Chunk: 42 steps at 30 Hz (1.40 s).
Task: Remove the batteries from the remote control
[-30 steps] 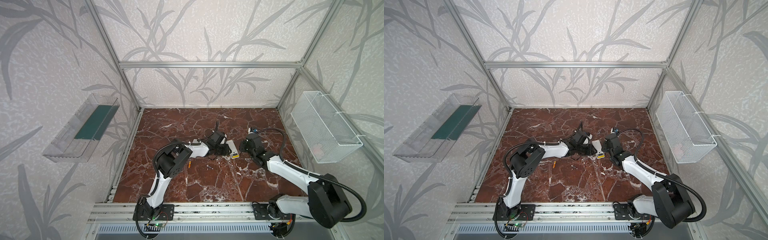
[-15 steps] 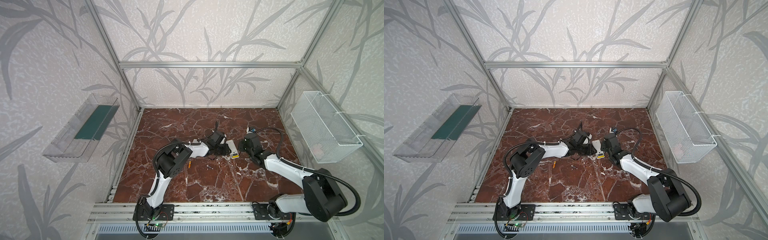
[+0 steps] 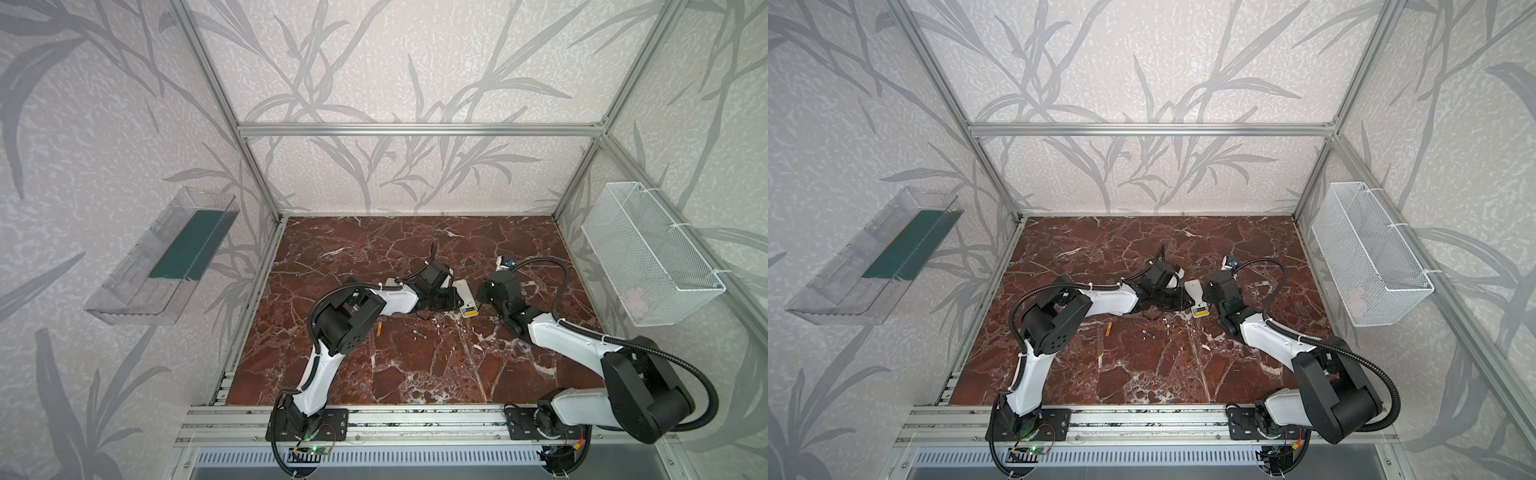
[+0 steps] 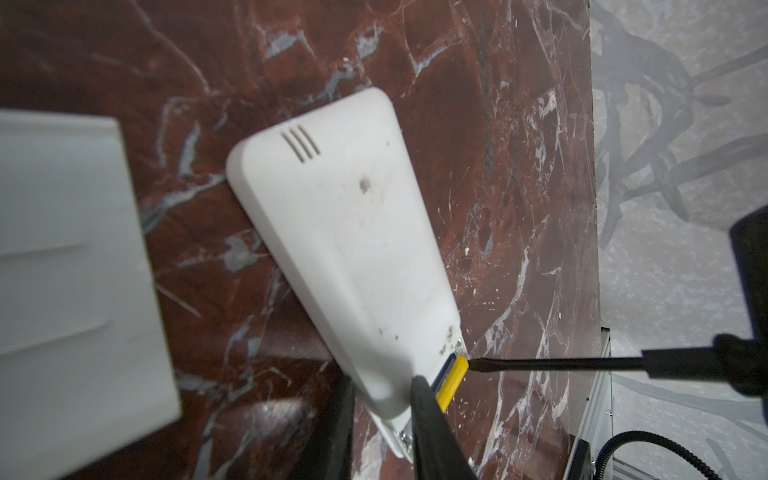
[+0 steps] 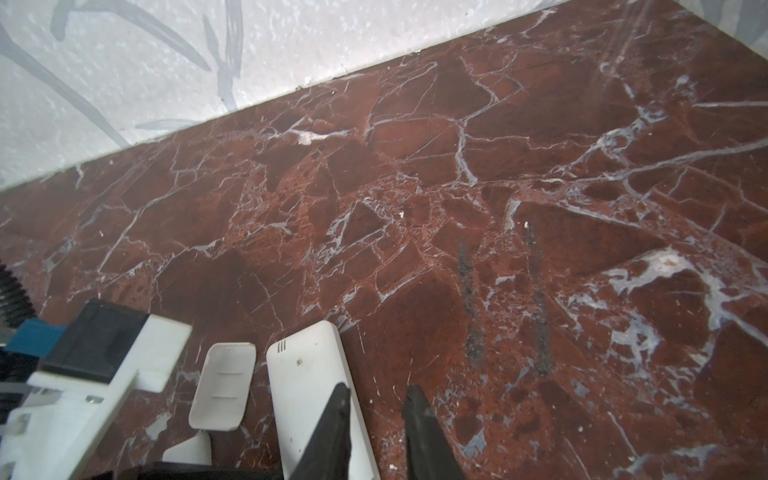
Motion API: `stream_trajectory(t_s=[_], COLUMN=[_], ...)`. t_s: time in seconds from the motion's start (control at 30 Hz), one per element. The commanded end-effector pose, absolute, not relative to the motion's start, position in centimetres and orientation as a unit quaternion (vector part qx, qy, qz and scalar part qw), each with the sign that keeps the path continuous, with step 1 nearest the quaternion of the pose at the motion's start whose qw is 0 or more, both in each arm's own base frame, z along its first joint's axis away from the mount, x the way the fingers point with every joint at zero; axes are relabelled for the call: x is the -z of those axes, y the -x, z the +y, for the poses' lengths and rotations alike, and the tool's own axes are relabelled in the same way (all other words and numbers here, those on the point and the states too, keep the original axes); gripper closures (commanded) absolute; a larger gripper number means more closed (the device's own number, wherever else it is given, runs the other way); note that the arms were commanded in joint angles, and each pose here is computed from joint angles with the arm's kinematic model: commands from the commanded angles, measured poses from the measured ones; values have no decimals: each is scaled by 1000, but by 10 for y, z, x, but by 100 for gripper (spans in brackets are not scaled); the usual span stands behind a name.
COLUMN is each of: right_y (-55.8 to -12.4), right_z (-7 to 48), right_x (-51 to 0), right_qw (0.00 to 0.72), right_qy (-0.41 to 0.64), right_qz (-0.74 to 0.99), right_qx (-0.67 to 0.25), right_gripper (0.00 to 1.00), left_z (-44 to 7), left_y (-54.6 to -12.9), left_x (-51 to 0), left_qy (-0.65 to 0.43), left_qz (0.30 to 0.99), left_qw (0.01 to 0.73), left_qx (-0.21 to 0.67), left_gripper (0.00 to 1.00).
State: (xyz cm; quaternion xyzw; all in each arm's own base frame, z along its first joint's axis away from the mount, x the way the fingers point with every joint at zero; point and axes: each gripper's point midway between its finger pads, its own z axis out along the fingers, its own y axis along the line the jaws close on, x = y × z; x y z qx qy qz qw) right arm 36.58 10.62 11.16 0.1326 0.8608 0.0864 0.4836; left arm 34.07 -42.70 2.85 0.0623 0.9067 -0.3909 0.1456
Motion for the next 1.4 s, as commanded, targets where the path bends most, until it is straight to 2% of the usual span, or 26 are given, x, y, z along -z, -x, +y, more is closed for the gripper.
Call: stream_trajectory(t_s=[0.0, 0.33, 0.63, 0.93, 1.37], right_y=[-360, -356, -353, -368, -362], right_z=[101, 94, 85, 88, 72], right_x=[-100, -94, -97, -93, -120], right_qw=[477, 471, 472, 465, 503], right_qy=[-172, -280, -356, -416, -400], right_qz=[856, 814, 771, 717, 710], right_qx=[-100, -193, -239, -313, -287], right_gripper=[100, 100, 100, 100, 100], left_z=[-417, -409, -404, -402, -401], left_y=[-315, -304, -294, -288, -287], left_x=[18, 34, 48, 55, 50], left_qy=[-50, -28, -9, 0, 2], left_qz=[932, 937, 940, 941, 937], left_qw=[96, 84, 71, 62, 68], left_qx=[347, 336, 333, 333, 342], left_gripper=[77, 85, 94, 99, 100])
